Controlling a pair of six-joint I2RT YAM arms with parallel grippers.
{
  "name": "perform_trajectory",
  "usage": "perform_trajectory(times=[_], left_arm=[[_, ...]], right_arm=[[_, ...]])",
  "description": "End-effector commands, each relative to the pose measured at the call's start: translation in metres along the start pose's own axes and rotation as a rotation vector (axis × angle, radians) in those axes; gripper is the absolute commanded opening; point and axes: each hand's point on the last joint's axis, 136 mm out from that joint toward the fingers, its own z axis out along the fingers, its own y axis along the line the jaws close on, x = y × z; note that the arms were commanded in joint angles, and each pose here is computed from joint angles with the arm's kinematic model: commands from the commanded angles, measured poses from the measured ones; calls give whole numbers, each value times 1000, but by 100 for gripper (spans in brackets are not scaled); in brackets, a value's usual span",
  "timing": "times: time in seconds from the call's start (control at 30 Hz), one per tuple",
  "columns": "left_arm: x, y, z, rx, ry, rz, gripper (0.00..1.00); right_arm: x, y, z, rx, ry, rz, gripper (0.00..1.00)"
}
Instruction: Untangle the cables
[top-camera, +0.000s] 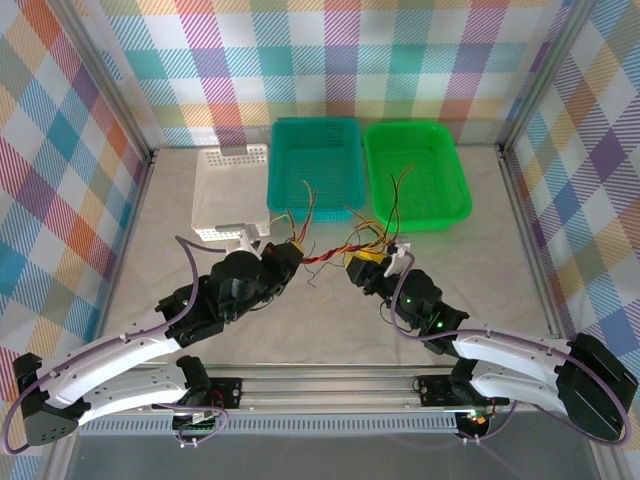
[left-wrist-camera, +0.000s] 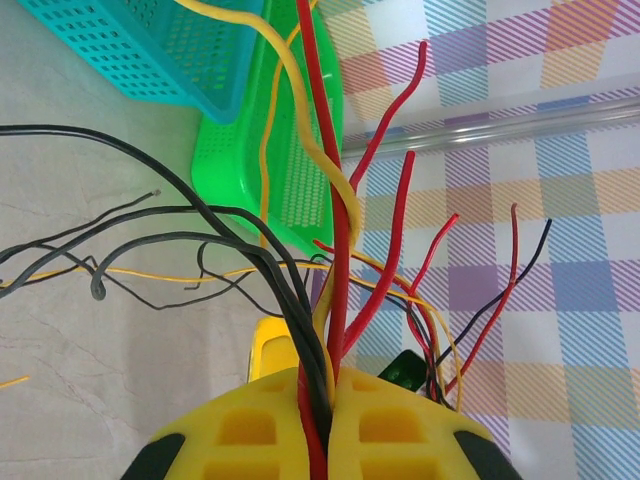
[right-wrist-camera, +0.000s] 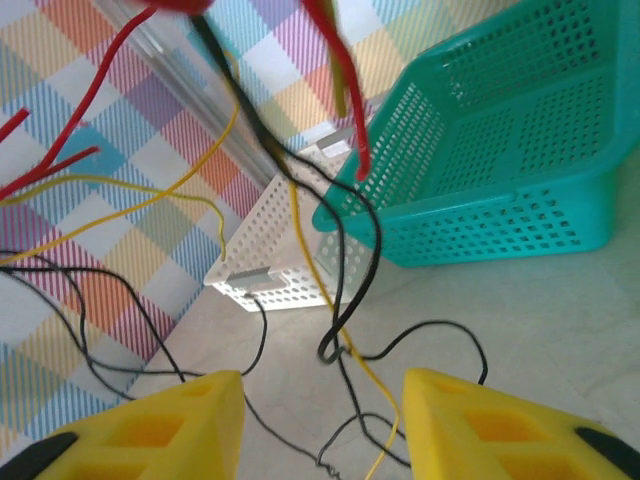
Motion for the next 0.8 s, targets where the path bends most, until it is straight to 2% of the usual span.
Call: perform_trajectory(times=[0.0, 0.27, 0.53, 0.77], left_arm=[[-3, -28, -9, 78, -13, -32, 0], [2, -31, -11, 88, 1, -30, 0], [3, -35, -17, 103, 3, -31, 0], [7, -42, -20, 121, 15, -32, 0]], right_arm=[[-19, 7, 4, 6, -65, 6, 43], [-24, 7, 8, 31, -81, 7, 36], [-27, 2, 11, 59, -101, 24, 37], [-27, 5, 13, 34, -114, 37, 34]])
